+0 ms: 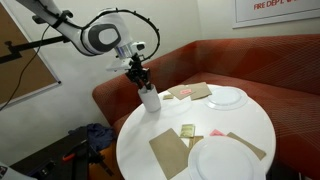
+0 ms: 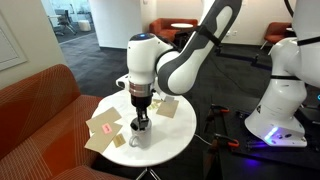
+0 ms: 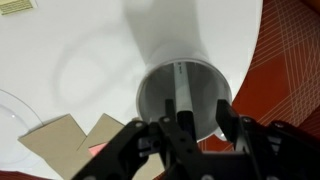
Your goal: Remove the marker from the mug cup and place it on the table
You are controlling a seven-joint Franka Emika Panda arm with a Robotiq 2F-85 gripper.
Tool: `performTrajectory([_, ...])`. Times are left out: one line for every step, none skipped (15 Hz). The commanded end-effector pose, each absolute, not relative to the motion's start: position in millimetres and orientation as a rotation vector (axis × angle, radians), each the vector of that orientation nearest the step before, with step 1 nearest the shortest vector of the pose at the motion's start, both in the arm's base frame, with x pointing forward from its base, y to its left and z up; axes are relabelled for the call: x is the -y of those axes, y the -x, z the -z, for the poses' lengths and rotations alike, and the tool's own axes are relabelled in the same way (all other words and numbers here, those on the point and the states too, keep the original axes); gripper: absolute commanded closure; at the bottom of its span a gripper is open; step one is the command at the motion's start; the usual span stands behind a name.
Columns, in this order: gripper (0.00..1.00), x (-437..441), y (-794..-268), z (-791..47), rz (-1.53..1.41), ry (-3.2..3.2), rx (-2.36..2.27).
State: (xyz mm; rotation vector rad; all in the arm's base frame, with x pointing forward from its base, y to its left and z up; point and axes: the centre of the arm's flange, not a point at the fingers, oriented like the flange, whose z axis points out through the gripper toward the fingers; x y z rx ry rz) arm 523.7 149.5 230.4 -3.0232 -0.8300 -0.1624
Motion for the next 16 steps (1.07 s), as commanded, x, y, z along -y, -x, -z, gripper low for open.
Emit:
performTrajectory([0.55,-147.4,-534.4,-229.8,0.214,2.997,0.816])
performTrajectory([0.54,-147.8,-536.4,-229.4,0.219,2.995,0.811])
performTrajectory([0.56,-147.7,-538.1,-228.6,0.223,2.994,0.806])
performTrajectory([0.55,-147.8,-539.7,-227.6,0.223,2.993,0.801])
performTrajectory([0.56,-147.7,-541.2,-226.5,0.222,2.993,0.798])
performTrajectory([0.57,-147.4,-542.5,-225.3,0.222,2.993,0.795])
performTrajectory([0.59,-147.3,-544.2,-224.3,0.222,2.991,0.792])
performTrajectory([0.6,-147.2,-545.8,-223.3,0.221,2.99,0.788])
performTrajectory([0.61,-147.4,-546.9,-222.3,0.221,2.988,0.785])
performTrajectory([0.63,-147.9,-547.8,-221.5,0.22,2.986,0.783])
performTrajectory([0.64,-148.4,-548.4,-220.8,0.219,2.984,0.78])
performTrajectory([0.68,-149.0,-549.0,-219.9,0.218,2.981,0.778])
performTrajectory([0.68,-149.5,-549.1,-219.7,0.218,2.98,0.777])
performTrajectory([0.76,-149.9,-548.9,-219.2,0.218,2.978,0.776])
performTrajectory([0.83,-150.1,-548.1,-219.5,0.218,2.978,0.772])
performTrajectory([0.88,-150.1,-547.1,-219.8,0.219,2.976,0.772])
